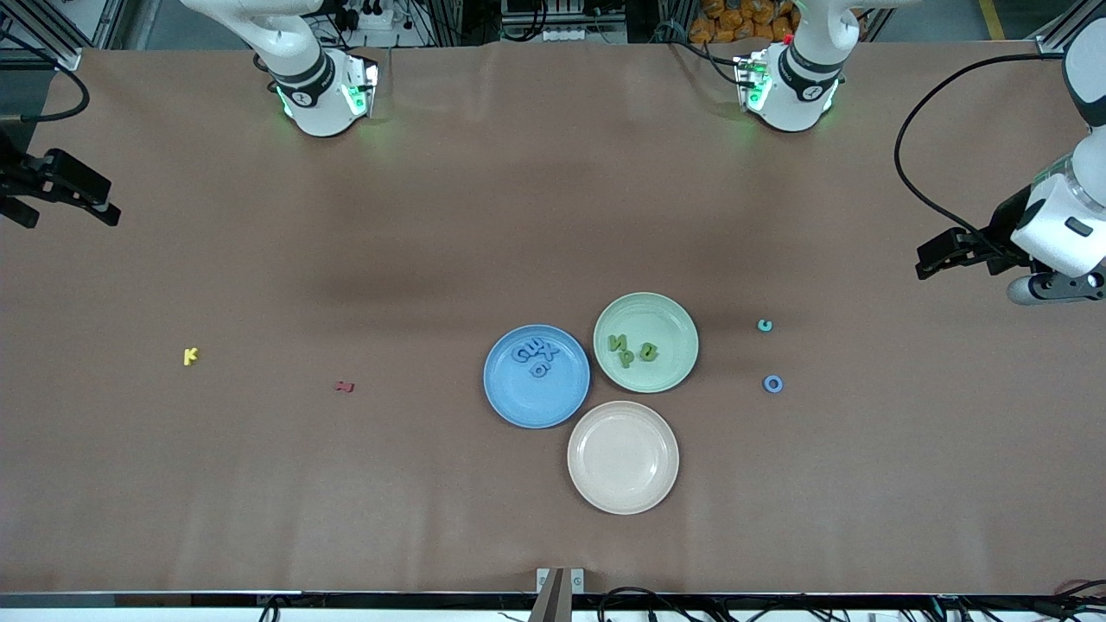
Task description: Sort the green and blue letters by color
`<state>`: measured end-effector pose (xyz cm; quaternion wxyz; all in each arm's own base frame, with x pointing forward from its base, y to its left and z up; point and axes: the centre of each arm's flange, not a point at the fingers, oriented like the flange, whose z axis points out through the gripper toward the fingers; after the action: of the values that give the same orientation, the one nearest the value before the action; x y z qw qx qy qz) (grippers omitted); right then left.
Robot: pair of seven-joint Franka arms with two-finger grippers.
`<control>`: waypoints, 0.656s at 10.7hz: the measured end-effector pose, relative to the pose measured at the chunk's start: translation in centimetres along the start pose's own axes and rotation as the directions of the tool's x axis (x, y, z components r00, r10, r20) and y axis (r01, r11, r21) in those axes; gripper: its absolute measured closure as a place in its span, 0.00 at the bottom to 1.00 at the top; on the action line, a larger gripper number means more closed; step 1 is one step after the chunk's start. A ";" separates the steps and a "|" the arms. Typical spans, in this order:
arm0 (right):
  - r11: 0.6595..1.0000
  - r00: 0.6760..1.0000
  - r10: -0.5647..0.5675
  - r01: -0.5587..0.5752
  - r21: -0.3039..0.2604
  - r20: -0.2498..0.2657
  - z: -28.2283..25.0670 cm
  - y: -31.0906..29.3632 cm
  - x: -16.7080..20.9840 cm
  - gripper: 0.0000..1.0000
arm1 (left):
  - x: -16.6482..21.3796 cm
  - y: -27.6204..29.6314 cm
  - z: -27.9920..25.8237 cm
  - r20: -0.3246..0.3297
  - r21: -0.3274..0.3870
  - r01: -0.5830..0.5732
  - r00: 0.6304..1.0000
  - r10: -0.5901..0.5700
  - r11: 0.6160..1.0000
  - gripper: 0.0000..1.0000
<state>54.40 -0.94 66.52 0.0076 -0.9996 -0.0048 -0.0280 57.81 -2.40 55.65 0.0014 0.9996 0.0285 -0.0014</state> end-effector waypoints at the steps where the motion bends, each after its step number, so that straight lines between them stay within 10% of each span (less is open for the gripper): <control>1: 1.000 1.000 -0.003 0.003 0.000 -0.001 -0.1 -0.2 0.0 0.00 | 0.0 0.0 0.0 -0.001 0.000 0.000 1.000 0.000 1.000 0.00; 7: 1.000 1.000 -0.012 0.012 0.001 0.010 0.5 -0.7 0.3 0.00 | 0.5 -0.3 -2.4 -0.056 -0.005 0.006 0.998 -0.006 1.000 0.00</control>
<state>54.73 -0.23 66.04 0.0077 -0.9997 -0.0106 -0.0228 58.28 -2.05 58.07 0.0032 0.9991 0.0317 0.0269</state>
